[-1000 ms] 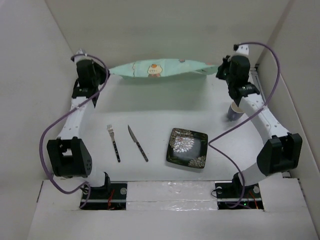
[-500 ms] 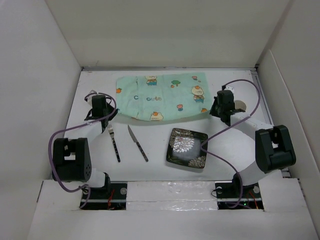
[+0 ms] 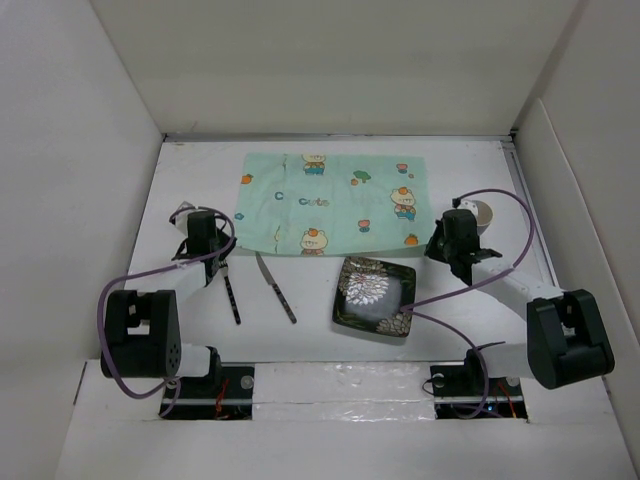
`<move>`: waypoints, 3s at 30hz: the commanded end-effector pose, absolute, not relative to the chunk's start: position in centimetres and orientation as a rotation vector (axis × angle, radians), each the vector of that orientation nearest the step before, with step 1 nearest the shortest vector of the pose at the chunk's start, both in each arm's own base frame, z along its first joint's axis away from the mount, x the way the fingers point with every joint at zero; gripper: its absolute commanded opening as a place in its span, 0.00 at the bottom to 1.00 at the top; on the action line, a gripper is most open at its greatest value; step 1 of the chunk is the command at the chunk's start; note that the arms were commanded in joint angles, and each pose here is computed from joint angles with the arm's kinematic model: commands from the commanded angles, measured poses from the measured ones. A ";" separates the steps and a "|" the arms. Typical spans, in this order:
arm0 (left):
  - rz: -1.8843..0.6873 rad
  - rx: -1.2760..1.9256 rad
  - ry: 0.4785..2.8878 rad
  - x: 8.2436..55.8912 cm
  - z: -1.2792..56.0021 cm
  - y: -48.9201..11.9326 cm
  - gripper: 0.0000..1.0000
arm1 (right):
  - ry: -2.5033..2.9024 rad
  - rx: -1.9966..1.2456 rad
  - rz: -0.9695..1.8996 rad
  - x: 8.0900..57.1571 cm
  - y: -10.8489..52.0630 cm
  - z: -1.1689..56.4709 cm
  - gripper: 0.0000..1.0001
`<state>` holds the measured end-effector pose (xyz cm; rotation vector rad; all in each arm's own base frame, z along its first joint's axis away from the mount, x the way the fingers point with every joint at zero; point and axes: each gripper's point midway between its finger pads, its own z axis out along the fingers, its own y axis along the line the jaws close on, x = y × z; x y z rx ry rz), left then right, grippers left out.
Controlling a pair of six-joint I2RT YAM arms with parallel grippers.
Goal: Set the dinner table for one person
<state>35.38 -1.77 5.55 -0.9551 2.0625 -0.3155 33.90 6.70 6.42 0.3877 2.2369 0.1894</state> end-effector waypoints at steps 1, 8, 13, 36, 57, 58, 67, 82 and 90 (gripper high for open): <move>-0.318 -0.959 1.988 35.7 7.0 -1.3 0.00 | 2.201 0.398 0.232 34.3 7.1 7.2 0.00; -0.296 -0.977 1.988 34.1 6.2 -0.9 0.00 | 2.216 0.414 0.219 34.2 6.9 7.0 0.00; -0.292 -0.975 1.980 33.2 6.1 -0.8 0.00 | 2.198 0.441 0.209 34.5 6.2 7.6 0.00; -0.646 -0.711 1.711 32.7 21.6 -4.6 0.41 | 2.097 0.276 0.527 27.9 9.9 14.3 0.64; -0.708 -0.102 1.616 26.4 34.4 -9.7 0.43 | 2.679 0.301 0.746 18.5 14.8 1.5 0.53; -0.701 -0.082 1.614 26.1 34.8 -9.8 0.44 | 2.678 0.306 0.749 18.6 14.9 1.4 0.50; -0.559 -0.099 1.563 25.2 36.2 -8.1 0.47 | 2.644 0.398 0.686 19.1 13.4 3.0 0.00; -0.485 -0.143 1.613 25.9 33.9 -6.9 0.50 | 1.970 -0.068 1.240 29.0 22.9 27.0 0.00; -0.478 -0.145 1.633 26.3 33.1 -7.0 0.50 | 1.956 -0.254 1.280 40.6 26.6 27.5 0.00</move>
